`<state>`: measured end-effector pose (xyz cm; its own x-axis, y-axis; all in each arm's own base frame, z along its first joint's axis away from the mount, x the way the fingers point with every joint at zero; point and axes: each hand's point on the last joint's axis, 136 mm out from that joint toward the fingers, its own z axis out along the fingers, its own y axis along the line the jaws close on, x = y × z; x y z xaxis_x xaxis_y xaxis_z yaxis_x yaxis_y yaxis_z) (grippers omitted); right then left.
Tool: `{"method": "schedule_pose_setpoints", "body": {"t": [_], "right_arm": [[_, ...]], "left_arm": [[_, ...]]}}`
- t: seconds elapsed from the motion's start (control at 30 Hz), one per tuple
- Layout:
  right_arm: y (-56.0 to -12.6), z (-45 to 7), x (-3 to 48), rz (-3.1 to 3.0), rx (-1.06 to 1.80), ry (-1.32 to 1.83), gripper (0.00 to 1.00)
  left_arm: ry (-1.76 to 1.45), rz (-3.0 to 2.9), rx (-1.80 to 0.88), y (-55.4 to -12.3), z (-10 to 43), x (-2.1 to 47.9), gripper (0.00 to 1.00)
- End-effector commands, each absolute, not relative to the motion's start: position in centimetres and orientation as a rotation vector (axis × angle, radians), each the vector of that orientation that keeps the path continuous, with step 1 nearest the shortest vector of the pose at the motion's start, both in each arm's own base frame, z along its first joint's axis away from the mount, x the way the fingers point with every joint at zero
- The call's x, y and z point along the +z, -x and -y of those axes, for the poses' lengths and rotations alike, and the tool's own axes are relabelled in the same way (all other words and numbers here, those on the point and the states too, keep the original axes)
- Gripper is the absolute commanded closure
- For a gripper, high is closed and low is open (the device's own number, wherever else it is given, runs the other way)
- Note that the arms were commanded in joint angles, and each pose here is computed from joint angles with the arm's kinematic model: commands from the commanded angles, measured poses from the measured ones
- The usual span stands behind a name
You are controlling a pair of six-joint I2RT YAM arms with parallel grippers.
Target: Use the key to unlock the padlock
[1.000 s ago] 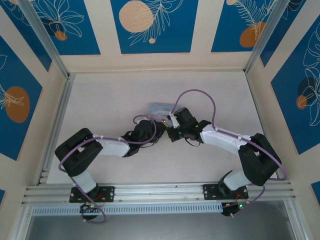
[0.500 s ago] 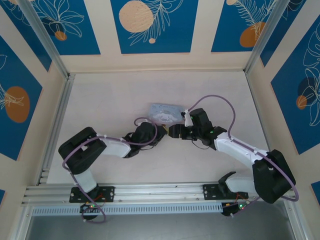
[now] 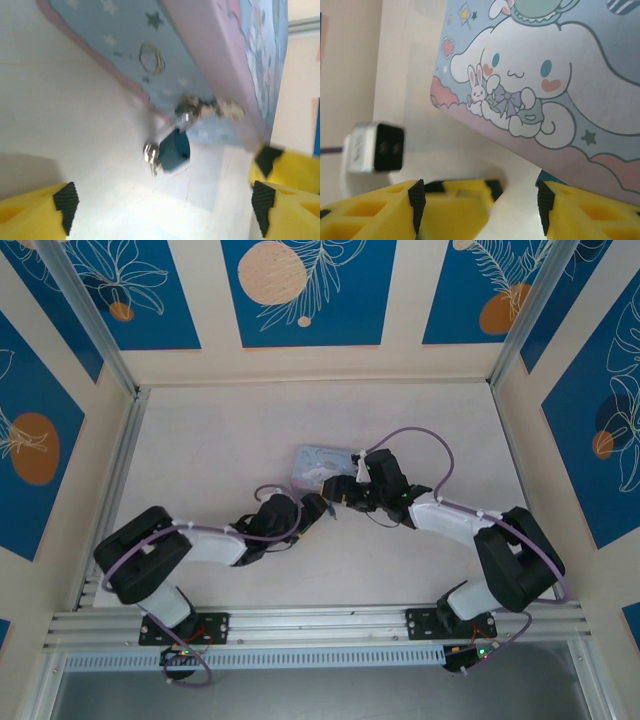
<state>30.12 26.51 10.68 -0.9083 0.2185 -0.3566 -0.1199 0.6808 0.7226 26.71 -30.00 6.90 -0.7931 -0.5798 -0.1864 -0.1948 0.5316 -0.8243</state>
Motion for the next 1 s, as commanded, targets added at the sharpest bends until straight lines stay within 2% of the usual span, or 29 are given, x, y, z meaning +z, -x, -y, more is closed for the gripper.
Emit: {"method": "schedule_pose_setpoints", "body": {"t": [0.0,0.13,0.27,0.4,0.53,0.73,0.97], "right_arm": [[-31.5,-24.7,7.2,-2.575,0.971,-0.154,0.37],[-33.2,-25.1,9.1,-2.521,1.022,-0.087,0.39],[-31.5,-25.6,10.0,-2.517,1.016,-0.034,0.43],[-29.3,-25.6,8.1,-2.567,0.892,-0.046,0.43],[-28.5,-25.7,5.7,-2.633,0.695,-0.041,0.37],[-29.0,-25.9,4.0,-2.686,0.367,0.018,0.38],[-30.3,-26.5,3.1,-2.703,0.240,0.060,0.42]], "left_arm": [[0.552,-2.312,-1.085,-27.3,28.2,9.0,0.06],[0.510,-2.319,-0.964,-29.2,26.3,11.4,0.04],[0.483,-2.313,-0.912,-31.7,24.9,13.6,0.02],[0.418,-2.346,-0.829,-34.3,24.0,15.2,0.02],[0.377,-2.376,-0.758,-36.6,23.3,15.9,0.02],[0.388,-2.380,-0.759,-38.8,22.6,16.2,0.02],[0.408,-2.390,-0.798,-39.7,22.6,15.5,0.02]]}}
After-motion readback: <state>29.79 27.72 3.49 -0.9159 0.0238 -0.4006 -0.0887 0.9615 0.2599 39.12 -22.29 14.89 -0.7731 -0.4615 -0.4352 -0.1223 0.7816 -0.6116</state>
